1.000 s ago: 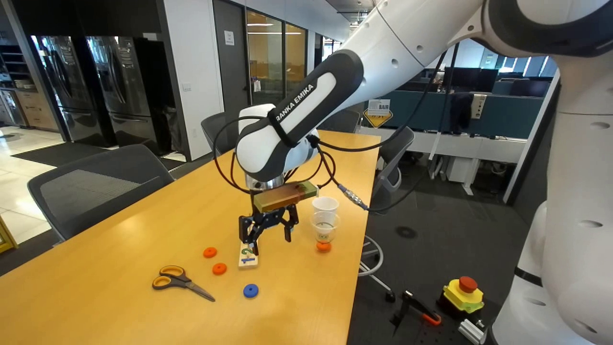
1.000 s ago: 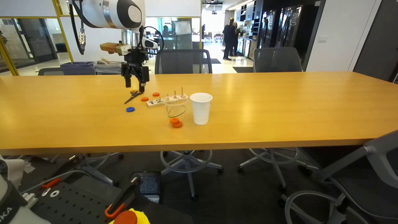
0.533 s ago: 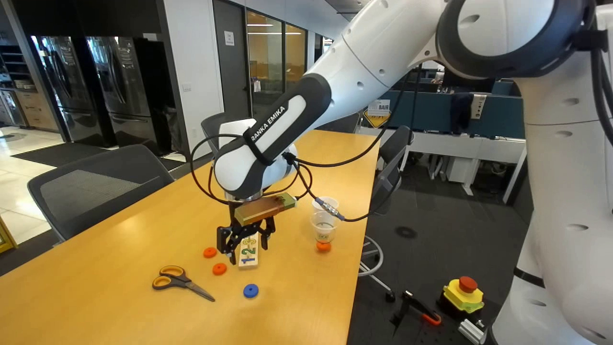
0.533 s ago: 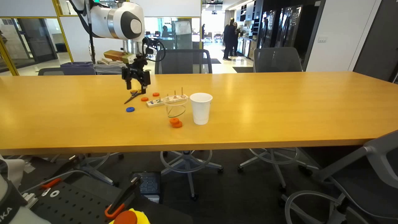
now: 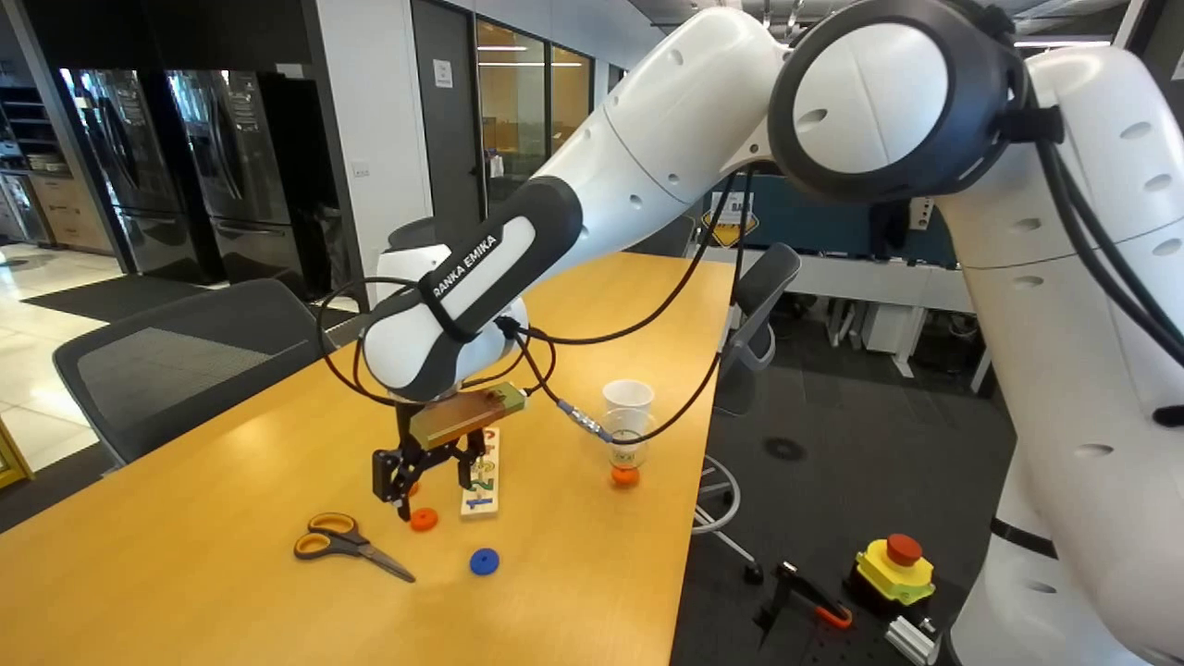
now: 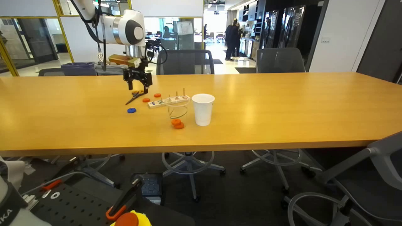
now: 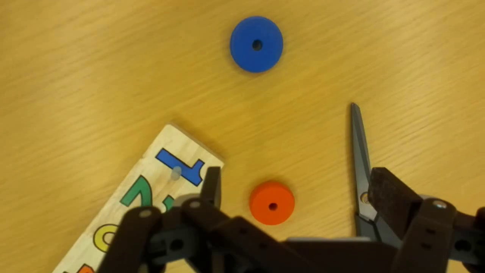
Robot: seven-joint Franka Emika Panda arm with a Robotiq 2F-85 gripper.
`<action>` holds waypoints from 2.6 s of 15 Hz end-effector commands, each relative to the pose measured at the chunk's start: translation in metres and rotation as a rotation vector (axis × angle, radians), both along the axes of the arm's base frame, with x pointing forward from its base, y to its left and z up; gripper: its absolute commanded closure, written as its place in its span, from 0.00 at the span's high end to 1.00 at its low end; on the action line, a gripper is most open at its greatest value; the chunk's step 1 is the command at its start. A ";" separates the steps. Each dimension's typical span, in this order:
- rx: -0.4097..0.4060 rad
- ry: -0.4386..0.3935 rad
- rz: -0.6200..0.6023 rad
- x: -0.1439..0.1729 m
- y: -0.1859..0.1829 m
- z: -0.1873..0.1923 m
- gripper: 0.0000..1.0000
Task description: Put the orange rings on the clear cup
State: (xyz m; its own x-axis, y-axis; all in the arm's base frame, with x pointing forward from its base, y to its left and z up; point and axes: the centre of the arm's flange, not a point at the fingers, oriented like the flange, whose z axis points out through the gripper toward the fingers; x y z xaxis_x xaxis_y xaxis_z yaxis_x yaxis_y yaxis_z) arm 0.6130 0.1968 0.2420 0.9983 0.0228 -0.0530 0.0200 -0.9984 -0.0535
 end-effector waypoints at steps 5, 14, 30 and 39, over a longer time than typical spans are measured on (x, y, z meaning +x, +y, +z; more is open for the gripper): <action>0.011 -0.025 0.042 0.041 0.015 -0.035 1.00; -0.002 -0.046 0.026 0.059 0.003 -0.052 1.00; -0.035 -0.034 0.054 0.050 0.003 -0.053 1.00; -0.057 -0.017 0.049 0.047 0.008 -0.055 0.56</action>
